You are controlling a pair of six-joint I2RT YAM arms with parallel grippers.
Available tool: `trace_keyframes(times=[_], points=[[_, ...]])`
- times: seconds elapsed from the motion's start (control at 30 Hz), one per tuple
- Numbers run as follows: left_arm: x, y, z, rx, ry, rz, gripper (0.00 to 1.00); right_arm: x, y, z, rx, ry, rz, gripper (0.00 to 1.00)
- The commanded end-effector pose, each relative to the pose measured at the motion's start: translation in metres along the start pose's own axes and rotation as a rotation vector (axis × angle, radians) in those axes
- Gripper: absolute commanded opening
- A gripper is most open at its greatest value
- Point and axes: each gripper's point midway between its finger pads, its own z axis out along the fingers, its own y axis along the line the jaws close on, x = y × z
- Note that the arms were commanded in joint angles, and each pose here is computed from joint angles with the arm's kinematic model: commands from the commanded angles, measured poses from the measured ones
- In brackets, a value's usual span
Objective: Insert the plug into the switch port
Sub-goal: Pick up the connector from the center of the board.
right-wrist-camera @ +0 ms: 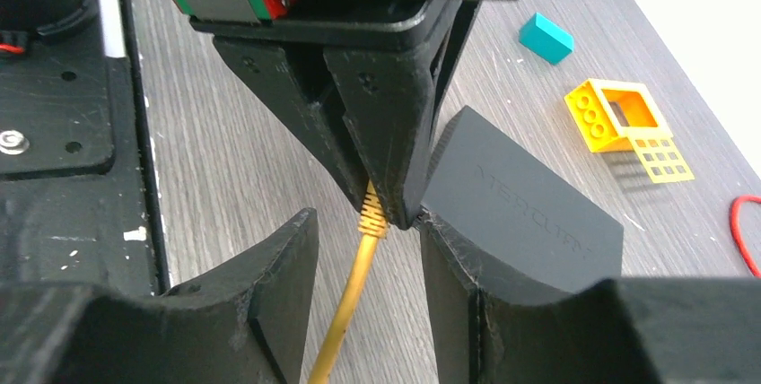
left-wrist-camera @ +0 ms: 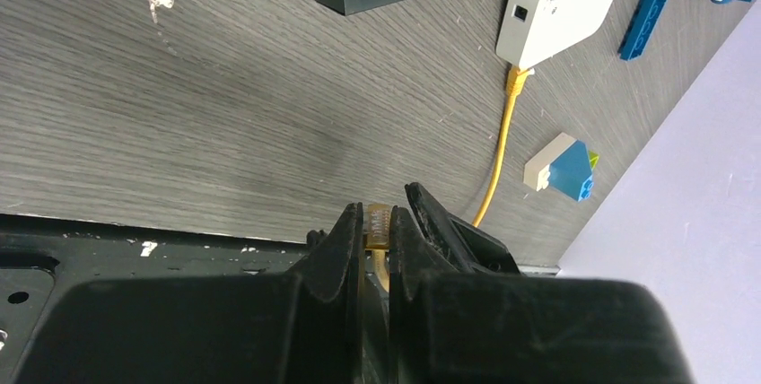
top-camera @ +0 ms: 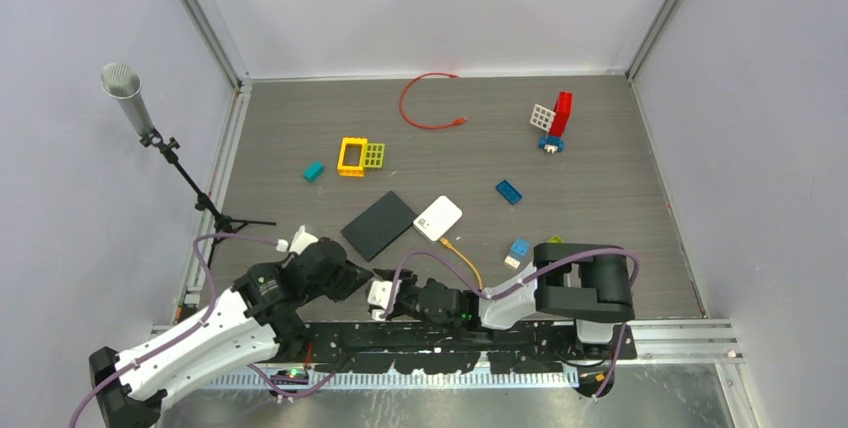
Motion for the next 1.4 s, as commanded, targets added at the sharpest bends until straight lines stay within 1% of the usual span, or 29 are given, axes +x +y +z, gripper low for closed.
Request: trace_keyframes(times=[0.0, 0.03, 0.07, 0.1, 0.17, 0.2, 0.23, 0.27, 0.37, 0.43, 0.47, 0.5, 0.53, 0.6, 0.77, 0.8, 0.87, 0.93, 1.0, 1.03, 1.07, 1.13, 1.2, 1.27, 1.37], points=[[-0.009, -0.006, -0.005, 0.028, -0.041, -0.022, 0.00, -0.011, -0.015, 0.003, 0.088, -0.013, -0.019, 0.49], [-0.009, -0.006, -0.005, 0.031, -0.043, -0.024, 0.00, -0.009, -0.014, 0.003, 0.086, -0.003, -0.022, 0.47], [-0.010, -0.005, -0.006, 0.031, -0.045, -0.025, 0.00, -0.006, -0.014, 0.002, 0.084, 0.009, -0.024, 0.42], [-0.010, -0.006, -0.006, 0.037, -0.048, -0.027, 0.00, -0.005, -0.014, 0.002, 0.084, 0.016, -0.023, 0.34], [-0.011, -0.006, -0.008, 0.050, -0.051, -0.019, 0.00, -0.003, -0.012, 0.000, 0.079, 0.029, -0.015, 0.08], [-0.012, -0.008, -0.009, 0.067, -0.053, -0.013, 0.00, -0.003, -0.012, -0.001, 0.074, 0.034, -0.004, 0.01], [-0.013, -0.010, -0.010, 0.084, -0.057, -0.005, 0.01, -0.004, -0.011, -0.002, 0.068, 0.038, 0.008, 0.01], [-0.014, -0.012, -0.011, 0.100, -0.062, 0.003, 0.09, -0.003, -0.009, -0.003, 0.054, 0.049, 0.013, 0.00], [-0.023, -0.018, -0.019, 0.139, -0.104, 0.043, 0.51, 0.001, -0.006, -0.009, 0.025, 0.090, 0.044, 0.00], [-0.033, -0.021, -0.028, 0.154, -0.154, 0.105, 0.72, 0.005, -0.003, -0.017, -0.007, 0.112, 0.077, 0.01], [-0.039, -0.024, -0.032, 0.166, -0.184, 0.148, 0.82, 0.006, -0.002, -0.021, -0.024, 0.122, 0.100, 0.00], [-0.044, -0.028, -0.038, 0.186, -0.210, 0.199, 0.86, 0.007, -0.001, -0.026, -0.044, 0.127, 0.127, 0.01], [-0.048, -0.036, -0.043, 0.217, -0.234, 0.256, 0.86, 0.007, -0.001, -0.032, -0.068, 0.129, 0.150, 0.00], [-0.050, -0.059, -0.055, 0.332, -0.269, 0.403, 0.86, 0.007, 0.002, -0.042, -0.113, 0.140, 0.199, 0.00], [-0.040, -0.098, -0.065, 0.613, -0.351, 0.688, 0.84, -0.003, 0.002, -0.069, -0.226, 0.125, 0.358, 0.01], [-0.035, -0.104, -0.066, 0.676, -0.367, 0.746, 0.83, -0.005, 0.011, -0.077, -0.309, 0.136, 0.394, 0.00], [-0.025, -0.110, -0.066, 0.788, -0.394, 0.850, 0.83, -0.006, 0.007, -0.086, -0.345, 0.167, 0.429, 0.00], [-0.011, -0.116, -0.075, 0.929, -0.419, 0.970, 0.82, -0.008, 0.004, -0.095, -0.375, 0.199, 0.482, 0.01], [0.003, -0.121, -0.086, 1.072, -0.459, 1.099, 0.77, -0.012, -0.006, -0.103, -0.386, 0.205, 0.534, 0.00], [0.013, -0.123, -0.093, 1.153, -0.461, 1.141, 0.76, -0.014, -0.010, -0.108, -0.387, 0.200, 0.559, 0.00], [0.021, -0.128, -0.108, 1.264, -0.492, 1.181, 0.73, -0.021, -0.017, -0.113, -0.380, 0.176, 0.585, 0.01], [0.042, -0.126, -0.122, 1.416, -0.493, 1.310, 0.73, -0.025, -0.027, -0.122, -0.358, 0.157, 0.627, 0.00], [0.052, -0.126, -0.130, 1.485, -0.495, 1.400, 0.79, -0.026, -0.037, -0.130, -0.328, 0.152, 0.665, 0.01], [0.059, -0.130, -0.134, 1.530, -0.491, 1.460, 0.80, -0.028, -0.045, -0.138, -0.307, 0.145, 0.687, 0.01], [0.074, -0.133, -0.131, 1.581, -0.440, 1.577, 0.79, -0.034, -0.050, -0.148, -0.316, 0.129, 0.697, 0.01]])
